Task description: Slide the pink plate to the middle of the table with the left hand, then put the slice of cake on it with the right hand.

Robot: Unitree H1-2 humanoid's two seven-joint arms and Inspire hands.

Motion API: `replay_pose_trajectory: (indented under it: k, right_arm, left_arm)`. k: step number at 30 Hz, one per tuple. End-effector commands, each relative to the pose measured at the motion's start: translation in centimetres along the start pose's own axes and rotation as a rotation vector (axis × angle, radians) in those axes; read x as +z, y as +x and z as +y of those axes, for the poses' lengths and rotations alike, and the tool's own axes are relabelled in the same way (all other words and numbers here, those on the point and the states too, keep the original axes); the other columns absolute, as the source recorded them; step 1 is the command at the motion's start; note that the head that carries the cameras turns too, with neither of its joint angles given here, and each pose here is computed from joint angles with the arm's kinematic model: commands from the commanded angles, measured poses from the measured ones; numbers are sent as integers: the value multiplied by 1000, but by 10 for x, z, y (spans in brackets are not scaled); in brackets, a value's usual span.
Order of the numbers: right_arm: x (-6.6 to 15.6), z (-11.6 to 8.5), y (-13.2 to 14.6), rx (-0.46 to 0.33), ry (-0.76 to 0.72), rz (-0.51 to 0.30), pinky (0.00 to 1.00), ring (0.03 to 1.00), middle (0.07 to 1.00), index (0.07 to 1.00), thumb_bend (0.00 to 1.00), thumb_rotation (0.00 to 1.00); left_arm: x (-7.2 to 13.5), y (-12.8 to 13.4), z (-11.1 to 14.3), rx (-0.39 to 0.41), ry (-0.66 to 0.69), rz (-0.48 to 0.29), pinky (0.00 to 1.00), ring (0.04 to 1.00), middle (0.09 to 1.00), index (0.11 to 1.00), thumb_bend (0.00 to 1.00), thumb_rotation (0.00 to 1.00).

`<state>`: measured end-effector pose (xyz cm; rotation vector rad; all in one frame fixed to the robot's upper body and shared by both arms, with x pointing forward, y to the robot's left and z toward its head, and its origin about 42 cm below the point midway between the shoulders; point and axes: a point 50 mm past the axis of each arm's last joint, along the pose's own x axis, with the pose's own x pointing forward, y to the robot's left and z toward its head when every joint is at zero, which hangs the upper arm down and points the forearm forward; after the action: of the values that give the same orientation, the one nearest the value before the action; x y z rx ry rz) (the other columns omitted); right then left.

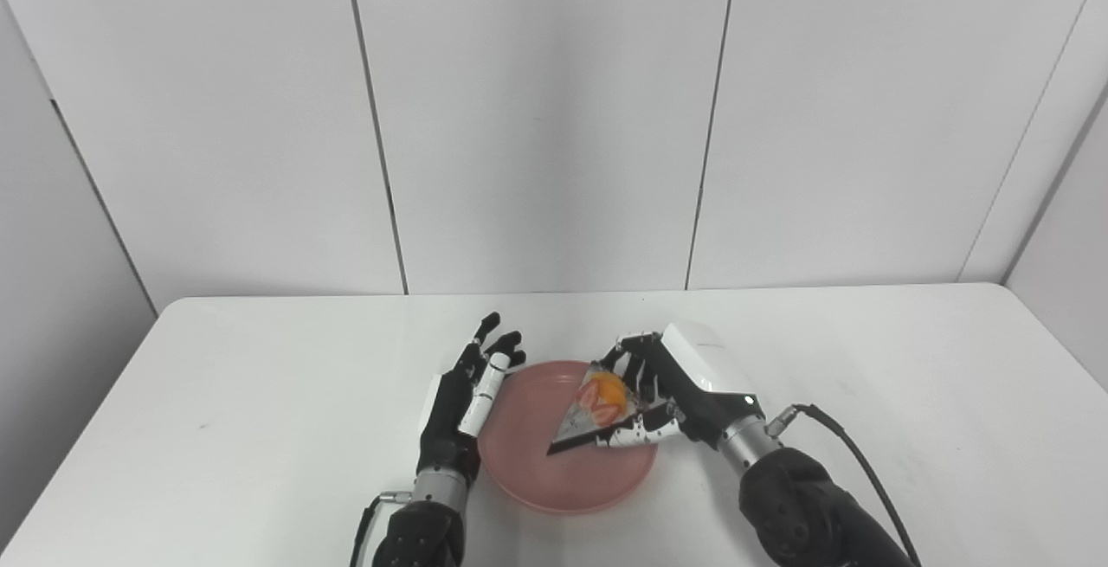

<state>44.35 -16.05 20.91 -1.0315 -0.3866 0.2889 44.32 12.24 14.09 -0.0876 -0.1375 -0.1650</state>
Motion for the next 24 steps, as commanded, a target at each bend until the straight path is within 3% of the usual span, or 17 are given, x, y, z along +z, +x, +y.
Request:
replay_pose_trajectory:
  k: [1, 13, 21, 24]
  right_arm:
    - [22, -16, 20, -57, -11, -97, 262, 326, 400, 482, 502, 155]
    - [13, 8, 41, 19, -43, -95, 266, 329, 404, 483, 503, 157]
    - [12, 15, 48, 53, -44, -109, 288, 353, 429, 485, 507, 163]
    - [9, 16, 45, 71, -35, -129, 294, 363, 443, 489, 509, 175]
  left_arm:
    - [-31, -23, -11, -2, -17, 104, 773, 800, 840, 890, 645, 772]
    - [-33, -25, -17, -11, -13, 116, 812, 811, 837, 907, 652, 789]
    - [-32, -25, -15, 1, 13, 116, 833, 809, 834, 908, 651, 794]
    - [-33, -25, -13, -2, 22, 122, 860, 842, 871, 913, 651, 806]
